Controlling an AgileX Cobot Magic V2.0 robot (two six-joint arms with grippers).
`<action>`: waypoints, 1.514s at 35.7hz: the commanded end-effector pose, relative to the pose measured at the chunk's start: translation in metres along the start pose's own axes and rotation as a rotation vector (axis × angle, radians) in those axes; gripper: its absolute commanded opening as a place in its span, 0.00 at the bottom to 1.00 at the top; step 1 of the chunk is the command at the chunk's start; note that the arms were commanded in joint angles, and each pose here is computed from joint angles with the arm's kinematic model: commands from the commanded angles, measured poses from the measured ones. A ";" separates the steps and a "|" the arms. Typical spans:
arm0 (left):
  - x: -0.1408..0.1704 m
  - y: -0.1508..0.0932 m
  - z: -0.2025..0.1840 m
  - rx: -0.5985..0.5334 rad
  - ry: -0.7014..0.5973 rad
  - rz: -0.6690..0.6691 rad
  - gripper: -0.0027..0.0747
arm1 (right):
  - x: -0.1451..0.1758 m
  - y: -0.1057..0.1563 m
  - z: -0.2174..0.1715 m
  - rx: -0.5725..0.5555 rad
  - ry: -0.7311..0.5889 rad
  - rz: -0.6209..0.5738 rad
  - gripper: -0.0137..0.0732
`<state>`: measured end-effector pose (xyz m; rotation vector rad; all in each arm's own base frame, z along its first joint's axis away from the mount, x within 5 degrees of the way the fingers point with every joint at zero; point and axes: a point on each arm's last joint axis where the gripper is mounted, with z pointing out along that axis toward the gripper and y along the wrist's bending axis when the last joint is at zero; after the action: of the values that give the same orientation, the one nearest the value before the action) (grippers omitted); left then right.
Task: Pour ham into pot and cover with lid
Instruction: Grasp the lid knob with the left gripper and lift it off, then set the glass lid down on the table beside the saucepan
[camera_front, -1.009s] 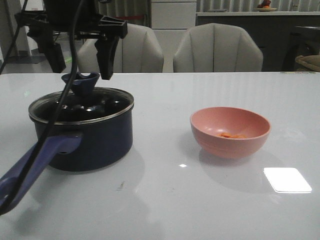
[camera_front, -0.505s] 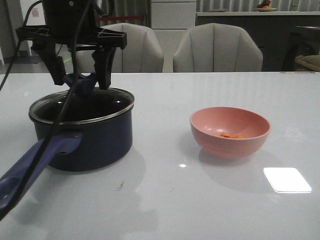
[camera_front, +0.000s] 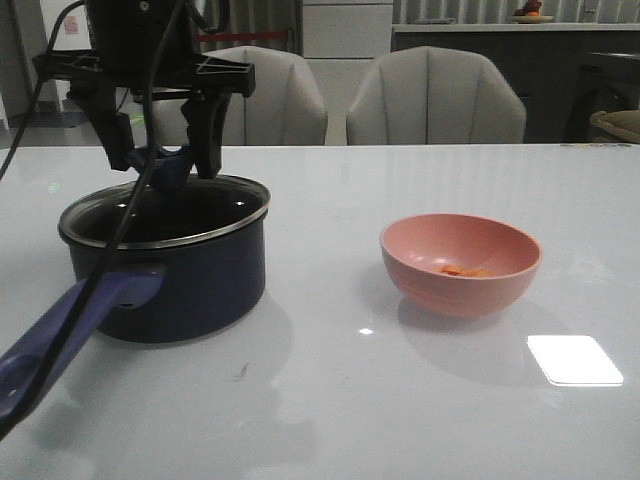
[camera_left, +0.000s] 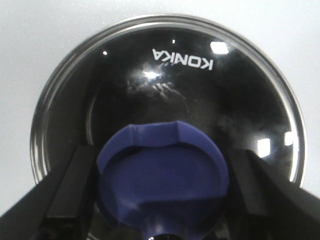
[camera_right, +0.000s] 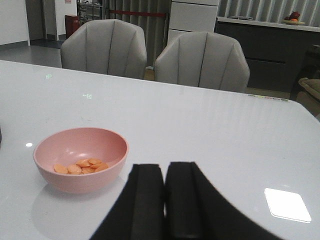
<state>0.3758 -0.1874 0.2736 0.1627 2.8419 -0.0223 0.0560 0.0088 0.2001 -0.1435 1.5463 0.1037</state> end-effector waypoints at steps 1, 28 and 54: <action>-0.008 0.001 -0.037 0.049 -0.106 -0.029 0.42 | -0.010 0.000 -0.002 0.005 -0.106 -0.019 0.34; -0.009 0.073 -0.101 -0.108 -0.248 -0.124 0.42 | -0.010 0.000 -0.002 0.005 -0.106 -0.019 0.34; 0.055 0.195 -0.012 -0.086 -0.202 -0.338 0.42 | -0.010 0.000 -0.002 0.005 -0.106 -0.019 0.34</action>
<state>0.3402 0.0132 0.2606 -0.3464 2.7610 0.0486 0.0560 0.0088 0.2001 -0.1435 1.5463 0.1037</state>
